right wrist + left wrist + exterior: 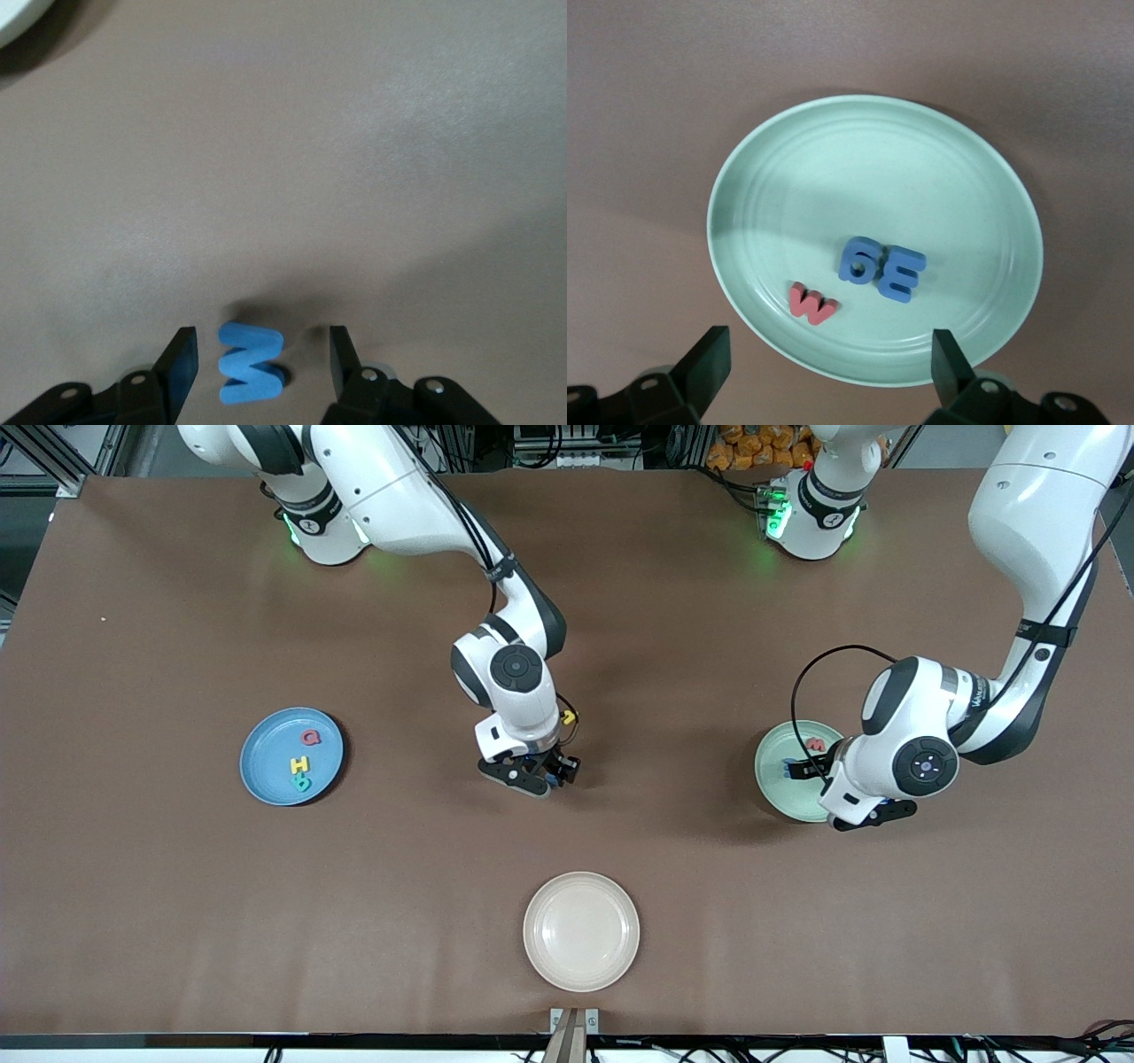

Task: Sort uppercase to blue plate, lowercase to green plate
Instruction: 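Release the w on the green plate while the right gripper grasps W, then carry the W to the blue plate while the left gripper returns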

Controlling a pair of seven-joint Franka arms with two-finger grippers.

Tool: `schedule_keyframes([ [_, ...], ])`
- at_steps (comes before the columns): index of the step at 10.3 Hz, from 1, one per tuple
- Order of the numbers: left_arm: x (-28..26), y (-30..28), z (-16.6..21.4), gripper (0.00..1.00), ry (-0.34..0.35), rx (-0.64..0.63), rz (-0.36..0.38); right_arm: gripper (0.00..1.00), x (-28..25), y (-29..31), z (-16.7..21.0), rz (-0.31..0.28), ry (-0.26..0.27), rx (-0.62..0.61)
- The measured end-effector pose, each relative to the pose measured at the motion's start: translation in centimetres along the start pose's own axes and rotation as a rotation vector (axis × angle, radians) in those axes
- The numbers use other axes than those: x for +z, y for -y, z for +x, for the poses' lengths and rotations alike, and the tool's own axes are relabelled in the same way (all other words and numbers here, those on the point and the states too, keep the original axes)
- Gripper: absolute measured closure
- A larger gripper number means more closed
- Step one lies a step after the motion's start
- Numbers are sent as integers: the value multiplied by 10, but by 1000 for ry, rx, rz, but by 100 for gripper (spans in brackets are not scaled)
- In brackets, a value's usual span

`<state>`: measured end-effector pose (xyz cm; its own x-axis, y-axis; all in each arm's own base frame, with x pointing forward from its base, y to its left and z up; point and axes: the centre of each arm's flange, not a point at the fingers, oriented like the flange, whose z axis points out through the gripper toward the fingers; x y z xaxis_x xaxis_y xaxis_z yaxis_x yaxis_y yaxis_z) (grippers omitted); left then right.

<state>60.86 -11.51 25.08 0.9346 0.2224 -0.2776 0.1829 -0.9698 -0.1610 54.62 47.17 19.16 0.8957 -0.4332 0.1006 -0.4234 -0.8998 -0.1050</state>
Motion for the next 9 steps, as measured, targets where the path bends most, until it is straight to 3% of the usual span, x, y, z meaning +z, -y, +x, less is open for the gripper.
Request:
schedule_keyframes([
  [3,-1,-2,0,0,-4,3,-1,32,3,6,-3,5,-4,24],
  [9,1,-10,-3,0,-1,15,1,44,10,12,-22,-4,-10,10],
])
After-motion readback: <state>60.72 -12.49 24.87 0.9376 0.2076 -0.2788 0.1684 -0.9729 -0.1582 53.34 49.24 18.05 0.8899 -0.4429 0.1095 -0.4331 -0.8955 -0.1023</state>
